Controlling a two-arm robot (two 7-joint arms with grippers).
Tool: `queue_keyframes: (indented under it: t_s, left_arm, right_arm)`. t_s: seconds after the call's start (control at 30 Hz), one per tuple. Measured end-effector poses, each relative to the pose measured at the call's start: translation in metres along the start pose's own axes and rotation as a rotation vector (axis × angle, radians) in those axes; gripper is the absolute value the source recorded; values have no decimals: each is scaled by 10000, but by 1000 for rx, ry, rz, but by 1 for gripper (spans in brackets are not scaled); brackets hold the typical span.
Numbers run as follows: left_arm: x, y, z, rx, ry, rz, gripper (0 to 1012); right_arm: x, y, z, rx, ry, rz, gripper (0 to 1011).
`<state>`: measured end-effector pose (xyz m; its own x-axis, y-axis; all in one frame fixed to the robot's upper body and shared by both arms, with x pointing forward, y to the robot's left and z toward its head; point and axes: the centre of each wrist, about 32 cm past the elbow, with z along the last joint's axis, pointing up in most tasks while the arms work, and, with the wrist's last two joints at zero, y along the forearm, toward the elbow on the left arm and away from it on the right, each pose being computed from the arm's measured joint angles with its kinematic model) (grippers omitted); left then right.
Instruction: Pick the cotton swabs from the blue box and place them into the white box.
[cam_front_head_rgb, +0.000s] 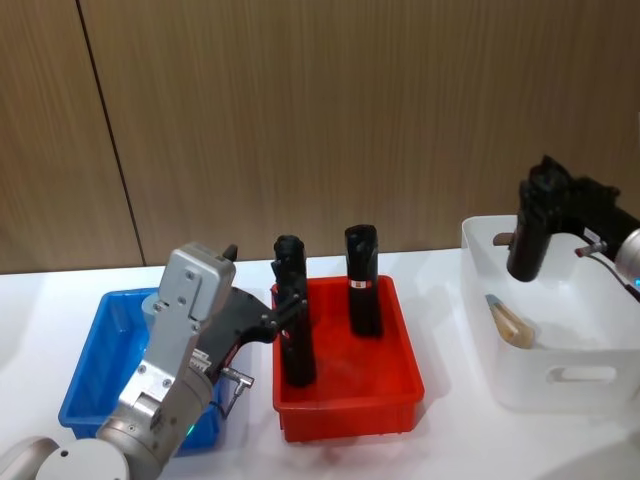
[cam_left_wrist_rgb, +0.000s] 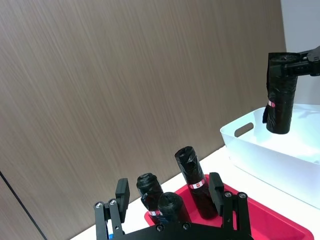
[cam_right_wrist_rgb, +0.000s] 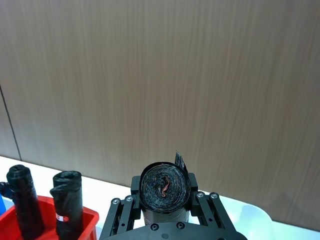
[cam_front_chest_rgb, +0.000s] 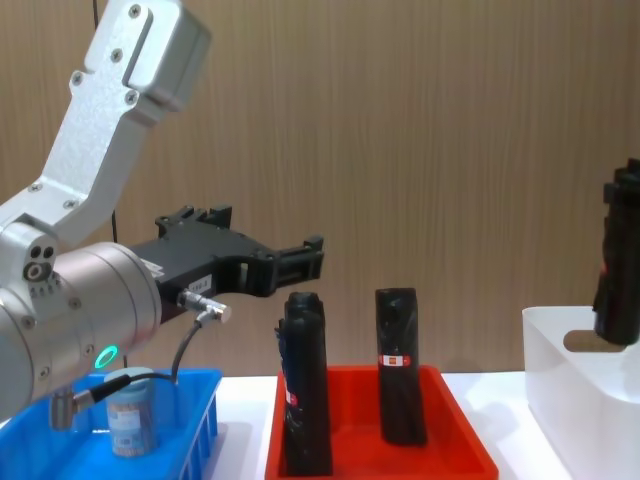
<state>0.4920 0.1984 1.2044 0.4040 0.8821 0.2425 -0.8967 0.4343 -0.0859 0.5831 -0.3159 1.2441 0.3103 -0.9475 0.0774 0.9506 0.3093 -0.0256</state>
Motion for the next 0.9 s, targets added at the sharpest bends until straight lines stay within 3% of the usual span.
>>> queue_keyframes:
  t_s: [0.23,0.7,0.9]
  left_arm:
    - [0,0,0,0,0,0,1004]
    - [0,0,0,0,0,0,1004]
    - [0,0,0,0,0,0,1004]
  right_arm:
    - [53,9,-116,-24,18,-21,568]
    - [106,7,-239,-39,42,-41,988]
    - [118,4,-259,-38,47,-44,1002]
